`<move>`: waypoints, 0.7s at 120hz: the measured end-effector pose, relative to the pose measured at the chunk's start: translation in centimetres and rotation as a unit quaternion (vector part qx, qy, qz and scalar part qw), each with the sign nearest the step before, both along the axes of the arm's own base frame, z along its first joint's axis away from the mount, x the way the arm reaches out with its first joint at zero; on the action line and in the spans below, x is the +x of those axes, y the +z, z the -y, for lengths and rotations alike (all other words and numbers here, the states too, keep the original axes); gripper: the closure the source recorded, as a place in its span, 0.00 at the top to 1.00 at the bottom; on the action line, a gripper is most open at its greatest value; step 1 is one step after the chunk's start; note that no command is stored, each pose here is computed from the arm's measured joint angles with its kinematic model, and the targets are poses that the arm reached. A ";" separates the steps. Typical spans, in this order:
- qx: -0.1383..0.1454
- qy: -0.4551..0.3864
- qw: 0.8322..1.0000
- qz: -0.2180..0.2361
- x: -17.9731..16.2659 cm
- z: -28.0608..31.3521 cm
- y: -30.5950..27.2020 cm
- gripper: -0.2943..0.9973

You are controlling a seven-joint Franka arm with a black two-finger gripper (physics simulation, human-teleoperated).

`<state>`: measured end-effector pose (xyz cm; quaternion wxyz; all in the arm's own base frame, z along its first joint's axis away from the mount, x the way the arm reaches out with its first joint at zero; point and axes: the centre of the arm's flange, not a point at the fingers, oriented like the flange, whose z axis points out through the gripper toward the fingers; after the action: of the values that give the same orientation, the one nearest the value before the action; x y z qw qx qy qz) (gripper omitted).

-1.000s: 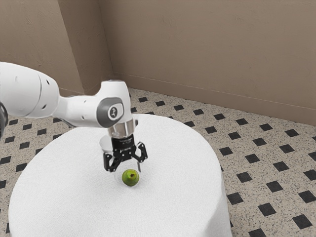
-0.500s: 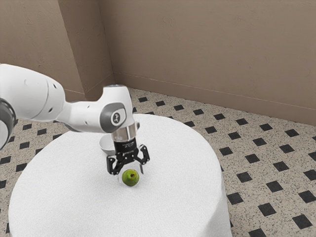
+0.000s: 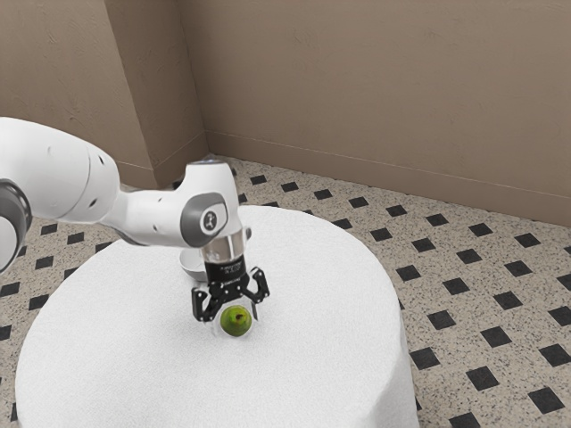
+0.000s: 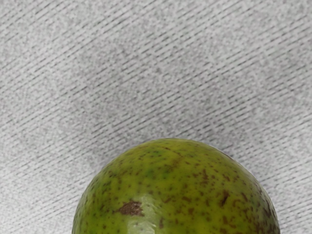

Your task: Place the pear in the bowl.

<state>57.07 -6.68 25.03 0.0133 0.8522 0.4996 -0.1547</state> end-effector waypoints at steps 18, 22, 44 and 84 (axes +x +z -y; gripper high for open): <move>0.000 -0.001 1.000 0.002 -0.1 0.0 -0.2 0.77; 0.000 -0.001 1.000 0.003 -0.1 0.0 -0.2 0.77; 0.000 -0.003 1.000 0.009 0.1 0.0 0.1 0.66; 0.001 -0.006 1.000 0.012 0.2 0.0 0.3 0.54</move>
<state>57.24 -6.72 25.30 0.0173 0.8571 0.4944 -0.1437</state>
